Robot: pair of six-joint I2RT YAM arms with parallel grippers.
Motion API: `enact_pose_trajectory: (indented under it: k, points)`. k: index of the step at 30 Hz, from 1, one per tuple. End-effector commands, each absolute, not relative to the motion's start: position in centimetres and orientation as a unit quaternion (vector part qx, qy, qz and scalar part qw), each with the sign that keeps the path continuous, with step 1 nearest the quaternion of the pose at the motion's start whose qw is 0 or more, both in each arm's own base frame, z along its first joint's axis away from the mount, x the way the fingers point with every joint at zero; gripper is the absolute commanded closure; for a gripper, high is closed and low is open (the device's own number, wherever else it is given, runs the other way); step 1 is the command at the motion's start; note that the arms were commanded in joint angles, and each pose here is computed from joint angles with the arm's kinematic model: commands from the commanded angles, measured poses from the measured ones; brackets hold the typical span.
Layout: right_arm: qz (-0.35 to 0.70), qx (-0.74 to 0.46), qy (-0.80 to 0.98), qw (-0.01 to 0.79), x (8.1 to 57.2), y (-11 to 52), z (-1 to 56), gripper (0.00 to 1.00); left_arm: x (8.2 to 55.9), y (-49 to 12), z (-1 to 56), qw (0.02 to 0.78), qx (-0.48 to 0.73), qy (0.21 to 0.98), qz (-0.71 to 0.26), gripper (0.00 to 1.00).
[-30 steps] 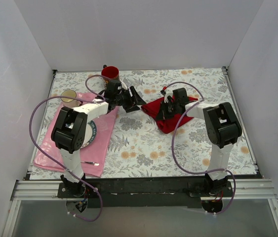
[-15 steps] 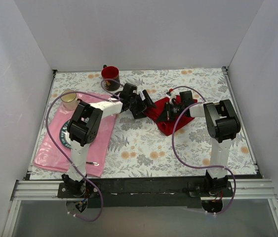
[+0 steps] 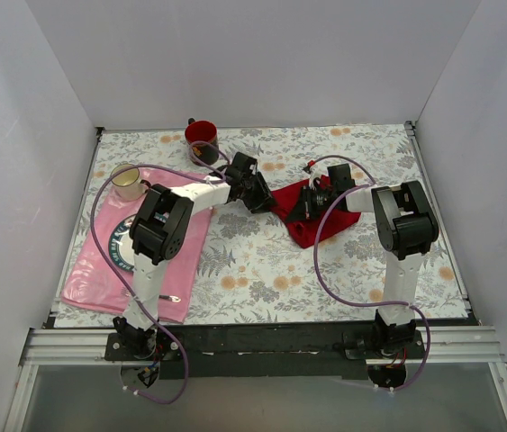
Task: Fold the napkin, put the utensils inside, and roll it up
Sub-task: Roll the napkin with the utensil
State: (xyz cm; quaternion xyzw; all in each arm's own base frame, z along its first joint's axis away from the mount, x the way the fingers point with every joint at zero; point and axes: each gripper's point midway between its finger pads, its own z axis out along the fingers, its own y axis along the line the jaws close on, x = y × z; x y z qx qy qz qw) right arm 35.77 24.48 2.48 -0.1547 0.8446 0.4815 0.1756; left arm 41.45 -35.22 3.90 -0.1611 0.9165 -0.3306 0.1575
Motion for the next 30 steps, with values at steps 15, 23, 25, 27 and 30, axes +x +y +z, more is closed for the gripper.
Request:
enact_pose_trajectory:
  k: [15, 23, 25, 27, 30]
  points:
    - [0.255, -0.266, 0.907, 0.202, 35.0, 23.8, 4.3, 0.59, 39.5, -34.9, 3.6, 0.109, -0.151, 0.938, -0.291, 1.0]
    - [0.164, -0.312, 0.895, 0.272, 34.4, 24.6, 6.7, 0.29, 38.0, -35.6, 5.0, 0.069, -0.2, 0.924, -0.319, 1.0]
    - [0.151, -0.324, 0.892, 0.278, 33.7, 25.2, 6.2, 0.27, 37.7, -35.6, 5.4, 0.062, -0.207, 0.92, -0.327, 1.0]
    - [0.121, -0.328, 0.889, 0.297, 33.9, 25.5, 5.8, 0.26, 37.6, -35.6, 5.5, 0.06, -0.21, 0.919, -0.328, 1.0]
    - [0.093, -0.329, 0.883, 0.32, 34.5, 26.0, 5.5, 0.25, 37.4, -35.5, 5.9, 0.06, -0.213, 0.916, -0.333, 1.0]
